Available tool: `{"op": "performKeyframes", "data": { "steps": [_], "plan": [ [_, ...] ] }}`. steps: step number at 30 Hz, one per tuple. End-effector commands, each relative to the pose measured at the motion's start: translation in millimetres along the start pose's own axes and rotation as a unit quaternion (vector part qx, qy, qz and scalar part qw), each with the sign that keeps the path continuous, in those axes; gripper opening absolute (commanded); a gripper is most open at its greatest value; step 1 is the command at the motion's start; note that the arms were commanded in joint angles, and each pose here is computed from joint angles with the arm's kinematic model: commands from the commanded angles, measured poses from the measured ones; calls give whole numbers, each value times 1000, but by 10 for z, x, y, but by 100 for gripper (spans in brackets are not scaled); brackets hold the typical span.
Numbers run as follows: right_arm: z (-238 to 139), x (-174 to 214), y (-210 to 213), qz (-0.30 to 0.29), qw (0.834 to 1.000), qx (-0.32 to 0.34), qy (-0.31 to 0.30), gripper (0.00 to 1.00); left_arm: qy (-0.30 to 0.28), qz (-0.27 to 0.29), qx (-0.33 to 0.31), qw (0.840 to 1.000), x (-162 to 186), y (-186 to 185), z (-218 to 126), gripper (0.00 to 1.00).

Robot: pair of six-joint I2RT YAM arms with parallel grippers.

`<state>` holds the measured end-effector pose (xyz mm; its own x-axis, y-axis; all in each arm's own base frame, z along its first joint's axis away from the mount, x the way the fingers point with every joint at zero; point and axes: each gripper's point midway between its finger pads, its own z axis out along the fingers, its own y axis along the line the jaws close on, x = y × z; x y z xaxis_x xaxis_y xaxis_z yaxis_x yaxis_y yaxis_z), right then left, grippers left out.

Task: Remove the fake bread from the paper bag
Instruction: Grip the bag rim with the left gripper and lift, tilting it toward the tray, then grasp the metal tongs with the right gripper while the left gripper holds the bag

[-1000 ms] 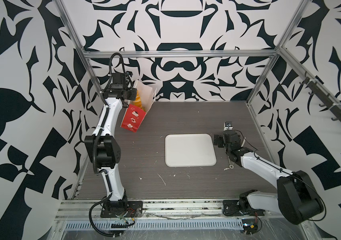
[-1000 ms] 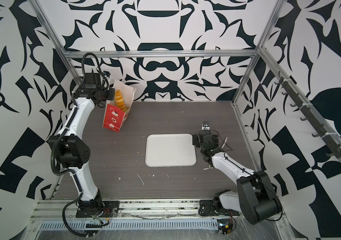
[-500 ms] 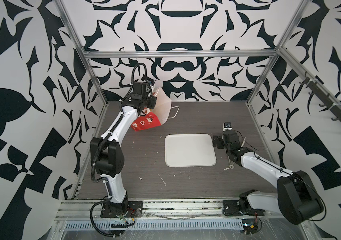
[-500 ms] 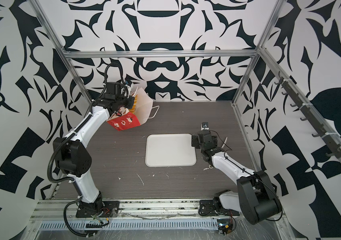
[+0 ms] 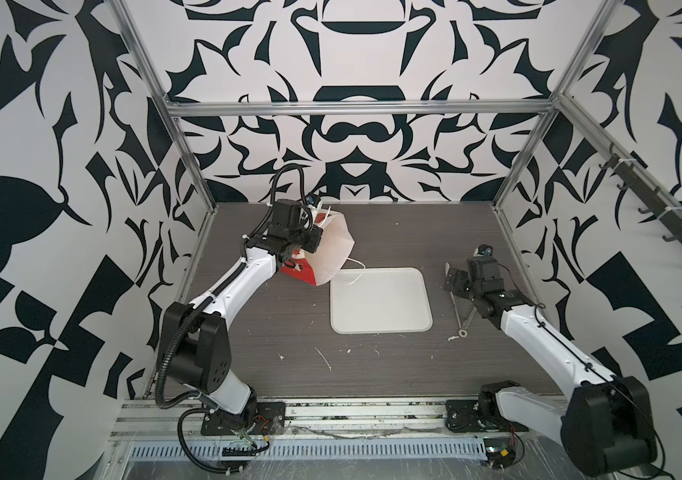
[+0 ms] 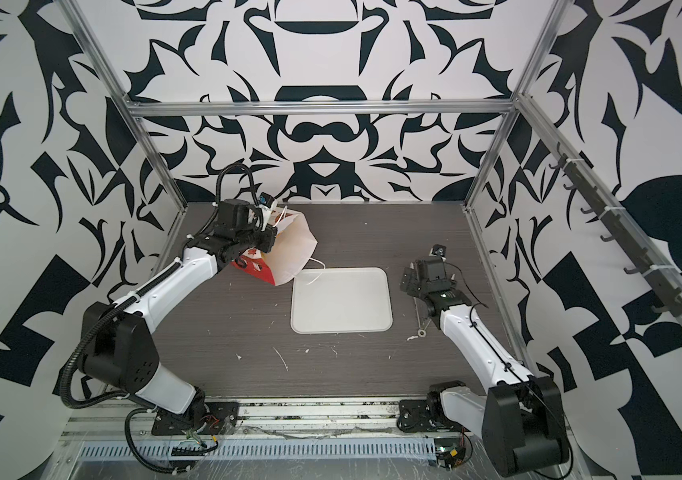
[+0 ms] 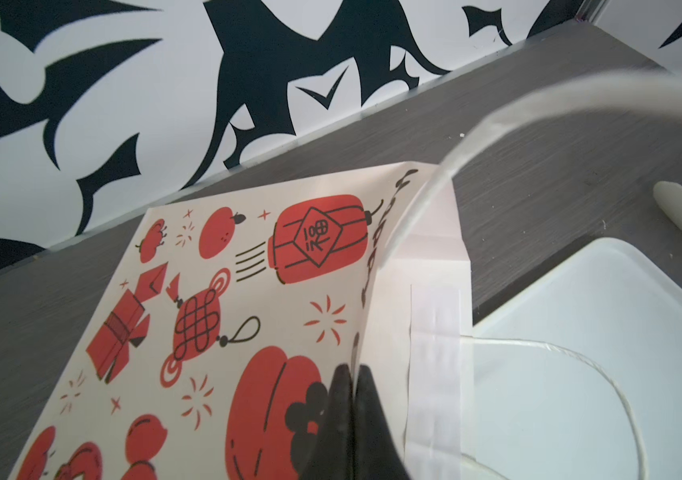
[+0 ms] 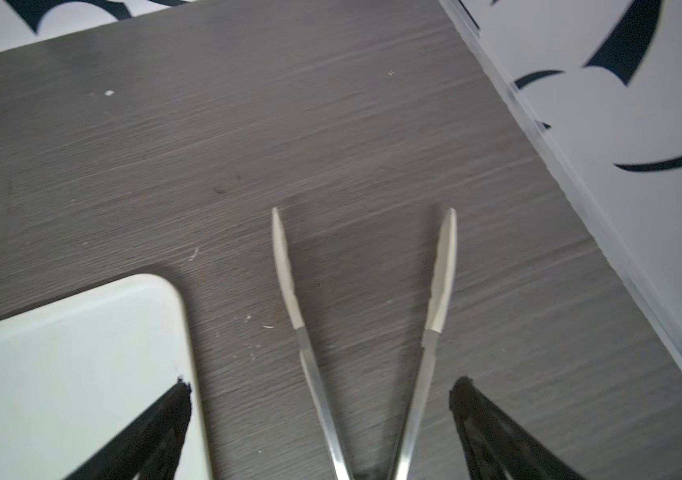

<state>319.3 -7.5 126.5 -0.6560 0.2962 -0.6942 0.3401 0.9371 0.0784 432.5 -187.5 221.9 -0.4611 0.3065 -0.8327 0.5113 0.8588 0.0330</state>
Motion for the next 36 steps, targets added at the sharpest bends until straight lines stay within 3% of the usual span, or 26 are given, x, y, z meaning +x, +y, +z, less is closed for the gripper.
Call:
{"op": "performKeyframes", "data": {
  "steps": [1, 7, 21, 36],
  "plan": [
    [-60, 150, -129, 10, 998, 17, 57, 100, -39, -8, 11, 999, -127, -37, -119, 0],
    [98, 521, -120, 38, 989, -9, 143, 100, -51, -13, 28, 998, -126, -104, -157, 0],
    [422, 873, -144, 52, 968, -18, 246, 99, -64, -6, 30, 997, -118, -126, -253, 0],
    [613, 933, -197, 44, 954, -8, 297, 89, -76, -10, 42, 996, -110, -153, -251, 0]
  ]
}}
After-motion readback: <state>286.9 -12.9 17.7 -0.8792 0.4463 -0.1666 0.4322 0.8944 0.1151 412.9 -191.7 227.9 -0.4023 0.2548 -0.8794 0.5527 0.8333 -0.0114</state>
